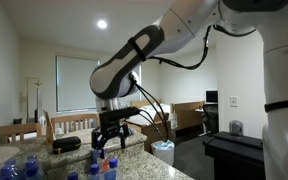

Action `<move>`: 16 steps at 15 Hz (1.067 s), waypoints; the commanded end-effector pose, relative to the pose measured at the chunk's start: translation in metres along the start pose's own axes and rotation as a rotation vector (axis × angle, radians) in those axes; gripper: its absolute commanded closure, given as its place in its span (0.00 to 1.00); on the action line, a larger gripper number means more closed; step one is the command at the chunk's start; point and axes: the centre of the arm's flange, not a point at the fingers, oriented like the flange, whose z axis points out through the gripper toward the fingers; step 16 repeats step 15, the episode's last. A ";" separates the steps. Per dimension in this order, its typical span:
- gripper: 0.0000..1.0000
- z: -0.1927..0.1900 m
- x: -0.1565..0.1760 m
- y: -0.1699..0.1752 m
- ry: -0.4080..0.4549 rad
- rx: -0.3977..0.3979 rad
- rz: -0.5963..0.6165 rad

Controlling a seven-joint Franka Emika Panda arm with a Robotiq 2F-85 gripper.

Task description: Move the three water bottles on the right forward and arrange them in a line

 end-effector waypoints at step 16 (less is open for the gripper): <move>0.00 -0.126 -0.037 -0.002 0.092 -0.094 -0.024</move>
